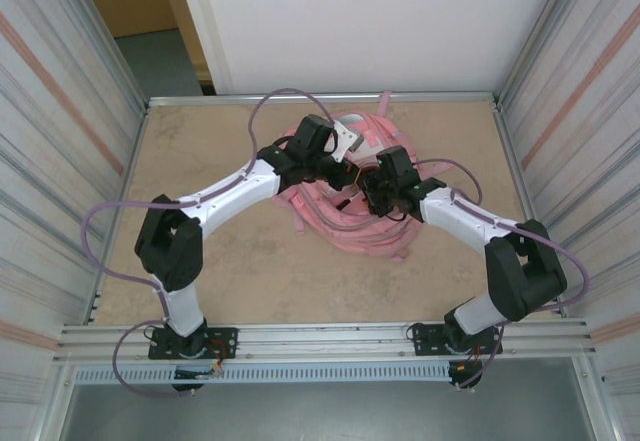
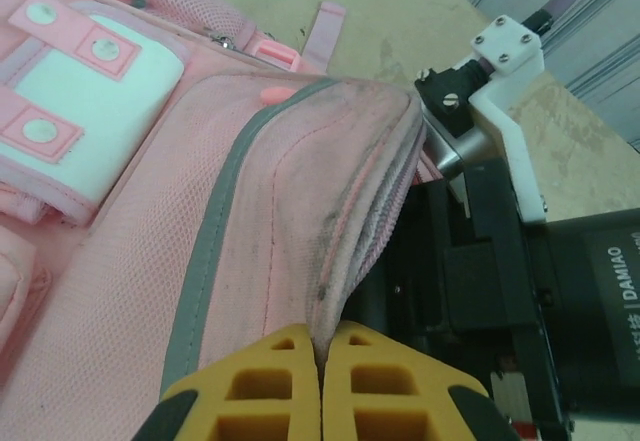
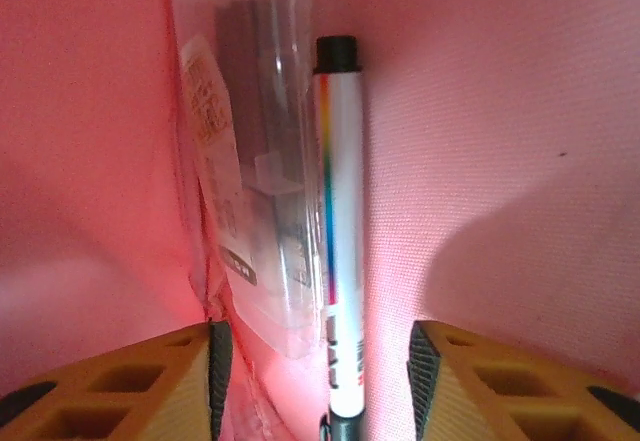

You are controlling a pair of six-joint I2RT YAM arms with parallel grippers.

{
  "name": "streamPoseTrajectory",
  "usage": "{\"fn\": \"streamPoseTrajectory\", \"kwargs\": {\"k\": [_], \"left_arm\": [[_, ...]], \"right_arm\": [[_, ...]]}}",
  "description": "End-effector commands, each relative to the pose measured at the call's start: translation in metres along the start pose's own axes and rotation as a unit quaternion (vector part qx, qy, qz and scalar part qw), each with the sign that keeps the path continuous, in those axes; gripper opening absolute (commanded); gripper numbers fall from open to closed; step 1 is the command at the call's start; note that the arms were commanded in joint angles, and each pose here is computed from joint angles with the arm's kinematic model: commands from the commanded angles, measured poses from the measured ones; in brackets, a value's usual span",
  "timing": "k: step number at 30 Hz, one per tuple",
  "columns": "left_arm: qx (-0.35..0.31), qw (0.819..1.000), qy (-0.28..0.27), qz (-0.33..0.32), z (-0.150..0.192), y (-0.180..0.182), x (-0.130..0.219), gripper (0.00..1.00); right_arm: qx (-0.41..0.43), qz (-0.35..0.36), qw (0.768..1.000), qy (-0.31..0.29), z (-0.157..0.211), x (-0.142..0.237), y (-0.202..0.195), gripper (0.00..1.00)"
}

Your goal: Pack books, pencil case, and school supplies into a backpack

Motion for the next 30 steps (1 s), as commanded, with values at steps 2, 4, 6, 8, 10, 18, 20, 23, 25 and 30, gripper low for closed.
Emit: {"fn": "streamPoseTrajectory", "kwargs": {"k": [2,4,6,8,10,18,20,23,25,30], "left_arm": [[-0.027,0.998,-0.044,0.027,-0.014,-0.009,0.024,0.00],[-0.024,0.998,-0.042,0.035,-0.011,-0.008,0.027,0.13],[-0.021,0.998,-0.034,0.037,-0.007,-0.007,0.033,0.20],[-0.025,0.999,-0.025,0.033,0.000,-0.006,0.037,0.30],[-0.028,0.999,-0.017,0.028,0.010,-0.005,0.042,0.46],[0.132,0.987,0.012,-0.094,0.059,0.056,0.047,0.59],[0.198,0.975,0.037,-0.097,0.069,0.069,0.041,0.60],[0.241,0.965,0.057,-0.082,0.078,0.075,0.023,0.61],[0.257,0.962,0.063,-0.062,0.078,0.077,0.008,0.61],[0.276,0.958,0.065,-0.033,0.070,0.078,-0.016,0.53]], "right_arm": [[0.036,-0.002,0.999,-0.029,0.001,0.034,0.004,0.56],[0.054,0.010,0.997,-0.045,-0.001,0.052,-0.011,0.56],[0.071,0.017,0.995,-0.062,-0.003,0.073,-0.028,0.56],[0.086,0.035,0.992,-0.085,-0.008,0.090,-0.049,0.55],[0.117,0.042,0.987,-0.098,-0.013,0.106,-0.063,0.55],[0.278,0.041,0.955,-0.098,-0.018,0.132,-0.059,0.57],[0.295,0.046,0.952,-0.073,-0.017,0.124,-0.053,0.58],[0.312,0.059,0.948,-0.038,-0.018,0.098,-0.049,0.59],[0.312,0.058,0.948,-0.017,-0.020,0.080,-0.049,0.58],[0.299,0.052,0.953,0.013,-0.036,0.049,-0.047,0.55]]}}
Point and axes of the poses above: each hand's point on the last joint's axis, 136 mm out from that joint toward the fingers, its own x axis back along the fingers, its own y axis along the line the jaws close on, z = x × y, the point moved 6 cm from there along x, back along the fingers, and after that the axes turned 3 degrees about -x, right-handed, at the moved point
